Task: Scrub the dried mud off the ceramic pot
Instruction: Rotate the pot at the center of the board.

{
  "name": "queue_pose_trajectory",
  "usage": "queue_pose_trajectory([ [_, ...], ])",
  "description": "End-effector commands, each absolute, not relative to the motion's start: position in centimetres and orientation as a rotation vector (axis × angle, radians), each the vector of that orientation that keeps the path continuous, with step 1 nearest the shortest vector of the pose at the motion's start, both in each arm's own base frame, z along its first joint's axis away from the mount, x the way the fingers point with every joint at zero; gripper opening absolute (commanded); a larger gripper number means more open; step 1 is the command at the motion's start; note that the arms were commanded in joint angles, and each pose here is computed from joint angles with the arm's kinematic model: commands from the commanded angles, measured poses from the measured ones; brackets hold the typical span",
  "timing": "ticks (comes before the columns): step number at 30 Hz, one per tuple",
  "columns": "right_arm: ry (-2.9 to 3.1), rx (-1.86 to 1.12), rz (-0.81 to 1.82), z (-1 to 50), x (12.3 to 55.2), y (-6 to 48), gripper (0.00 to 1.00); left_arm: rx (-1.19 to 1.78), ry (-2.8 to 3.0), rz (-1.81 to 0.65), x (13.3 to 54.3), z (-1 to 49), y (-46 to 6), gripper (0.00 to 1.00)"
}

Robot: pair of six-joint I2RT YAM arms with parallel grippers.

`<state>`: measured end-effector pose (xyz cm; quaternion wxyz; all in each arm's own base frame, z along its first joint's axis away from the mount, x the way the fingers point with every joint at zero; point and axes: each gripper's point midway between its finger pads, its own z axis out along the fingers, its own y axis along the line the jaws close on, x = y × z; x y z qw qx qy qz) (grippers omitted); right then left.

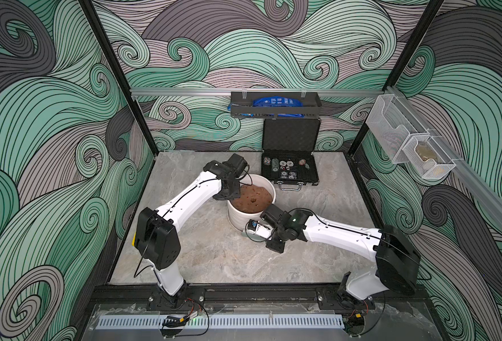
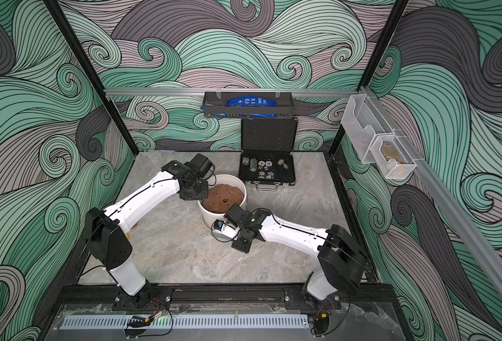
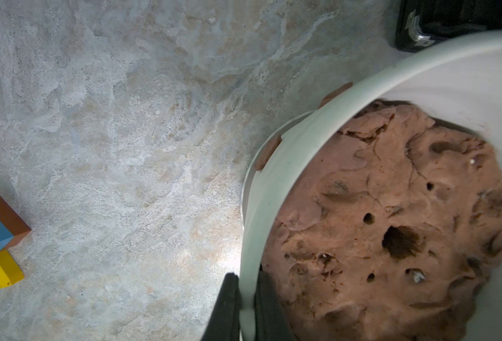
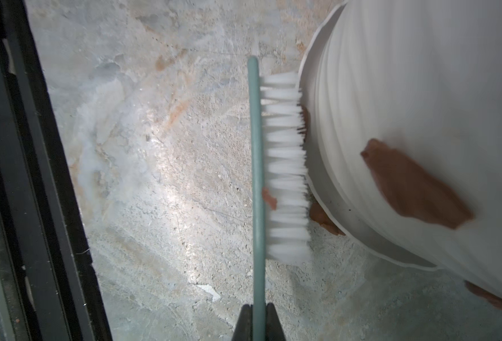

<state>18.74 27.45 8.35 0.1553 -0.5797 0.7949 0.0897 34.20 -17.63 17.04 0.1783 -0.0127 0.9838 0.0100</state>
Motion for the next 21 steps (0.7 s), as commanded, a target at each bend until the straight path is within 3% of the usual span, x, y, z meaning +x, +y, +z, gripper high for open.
queue_pose_trajectory([
  [1,2.190,-1.608,0.331,11.3,19.7,29.0,0.00,0.144,2.877,0.057,33.2,14.7,-18.1,0.11],
  [16,2.085,-1.559,0.479,14.8,20.3,28.0,0.00,0.343,2.843,0.075,34.3,15.0,-17.5,0.11],
  [21,2.112,-1.578,0.456,13.9,20.5,27.8,0.00,0.417,2.855,0.067,34.7,14.6,-17.4,0.13],
])
